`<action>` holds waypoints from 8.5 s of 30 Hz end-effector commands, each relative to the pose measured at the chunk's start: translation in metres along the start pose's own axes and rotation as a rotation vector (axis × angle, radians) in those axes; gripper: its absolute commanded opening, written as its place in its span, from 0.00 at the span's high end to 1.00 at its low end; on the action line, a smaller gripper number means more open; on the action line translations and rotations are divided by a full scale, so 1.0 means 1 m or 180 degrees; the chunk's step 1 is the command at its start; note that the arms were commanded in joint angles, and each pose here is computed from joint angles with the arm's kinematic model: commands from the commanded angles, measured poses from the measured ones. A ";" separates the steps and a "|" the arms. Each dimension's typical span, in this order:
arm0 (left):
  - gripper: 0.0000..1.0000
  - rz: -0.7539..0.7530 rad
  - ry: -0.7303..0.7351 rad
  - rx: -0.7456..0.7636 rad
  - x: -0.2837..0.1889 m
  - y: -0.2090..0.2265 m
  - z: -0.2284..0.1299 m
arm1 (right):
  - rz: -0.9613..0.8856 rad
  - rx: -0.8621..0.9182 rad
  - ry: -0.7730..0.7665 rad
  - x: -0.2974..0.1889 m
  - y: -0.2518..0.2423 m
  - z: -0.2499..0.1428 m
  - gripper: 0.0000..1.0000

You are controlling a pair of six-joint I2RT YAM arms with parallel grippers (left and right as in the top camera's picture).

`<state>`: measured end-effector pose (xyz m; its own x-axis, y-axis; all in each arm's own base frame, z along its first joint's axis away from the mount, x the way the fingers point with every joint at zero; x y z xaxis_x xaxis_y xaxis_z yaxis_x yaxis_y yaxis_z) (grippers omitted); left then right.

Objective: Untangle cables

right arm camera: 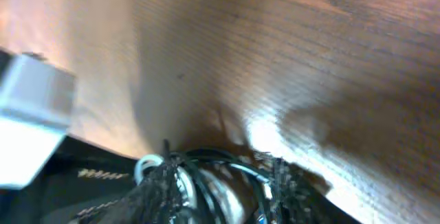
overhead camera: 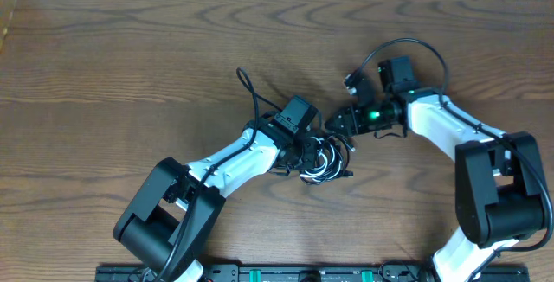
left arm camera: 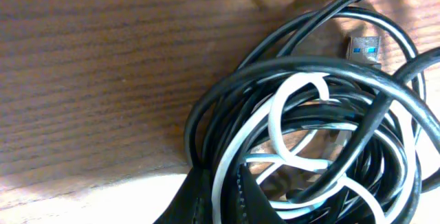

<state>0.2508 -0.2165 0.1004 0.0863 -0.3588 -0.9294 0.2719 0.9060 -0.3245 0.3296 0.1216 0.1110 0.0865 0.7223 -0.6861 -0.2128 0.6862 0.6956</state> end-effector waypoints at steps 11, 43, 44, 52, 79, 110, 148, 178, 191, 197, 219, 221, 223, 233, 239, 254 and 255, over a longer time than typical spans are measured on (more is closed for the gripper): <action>0.92 -0.0001 0.0131 0.0053 0.007 0.002 -0.007 | 0.0670 -0.0077 0.0475 -0.038 0.016 -0.034 0.54; 0.92 -0.0059 0.0027 -0.1366 0.000 0.028 0.008 | -0.1329 -0.0681 0.0076 -0.028 0.059 -0.074 0.53; 0.92 -0.0078 0.0042 -0.1367 0.000 0.027 0.008 | -0.1318 -0.0702 0.0047 -0.025 0.057 -0.075 0.53; 0.92 -0.0187 0.0117 -0.1452 0.000 0.024 0.007 | -0.1238 -0.0775 -0.0215 -0.008 0.040 -0.082 0.63; 0.92 -0.0200 0.0132 -0.1650 0.000 0.024 0.007 | -0.1300 -0.0862 -0.0469 0.005 0.024 -0.083 0.70; 0.92 0.0342 -0.0324 -0.1523 -0.001 0.038 0.015 | -0.1318 -0.0437 -0.0481 -0.037 0.064 -0.059 0.99; 0.92 0.0368 -0.0304 -0.1251 -0.001 0.038 0.015 | -0.1260 0.0091 0.0161 -0.098 0.103 -0.055 0.01; 0.92 0.0378 -0.0285 -0.1255 -0.001 0.038 0.014 | -0.0845 0.0228 -0.0282 -0.007 0.053 -0.091 0.99; 0.92 0.0379 -0.0284 -0.1255 -0.001 0.038 0.014 | -0.0212 0.0105 -0.0487 -0.081 0.106 -0.056 0.99; 0.92 0.0379 -0.0284 -0.1255 -0.001 0.038 0.014 | -0.0247 -0.0082 -0.0865 -0.104 0.112 -0.045 0.99; 0.14 -0.0416 -0.0682 -0.0881 -0.099 0.025 0.017 | 0.0321 -0.0698 -0.1435 -0.123 0.130 -0.015 0.99; 0.14 -0.0502 -0.0884 -0.0824 -0.120 0.021 0.015 | 0.0501 -0.0671 -0.1463 -0.128 0.132 -0.012 0.99; 0.14 -0.0578 -0.1056 -0.0762 -0.138 0.017 0.012 | 0.0676 -0.0629 -0.1490 -0.135 0.133 -0.009 0.99; 0.14 -0.0677 -0.1324 -0.0503 -0.165 0.008 0.004 | 0.1742 -0.0647 -0.1378 -0.180 0.142 -0.001 0.99; 0.14 -0.0666 -0.1146 -0.0332 -0.150 -0.003 0.002 | 0.1836 -0.0523 -0.1395 -0.190 0.141 0.001 0.99; 0.13 -0.0548 -0.0489 -0.0119 -0.087 -0.028 -0.006 | 0.1951 -0.0510 -0.1787 -0.224 0.141 0.011 0.99; 0.13 -0.0525 -0.0443 -0.0133 -0.082 -0.027 -0.006 | 0.1955 -0.0521 -0.1830 -0.228 0.141 0.012 0.99</action>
<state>0.2284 -0.2075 0.1963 0.2041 -0.5468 -0.8120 0.2560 0.8304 -0.4948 0.2943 0.0633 0.3527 0.3622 0.9318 0.0235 -0.5158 0.1793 0.8377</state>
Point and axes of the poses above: each gripper's point midway between its finger pads, its own x axis out along the fingers, its own y axis along the line the jaws close on, z = x × y, the point moved 10 cm from there along -x, back along the fingers, and after that the axes turned 7 degrees about x, right-handed, at the moved point
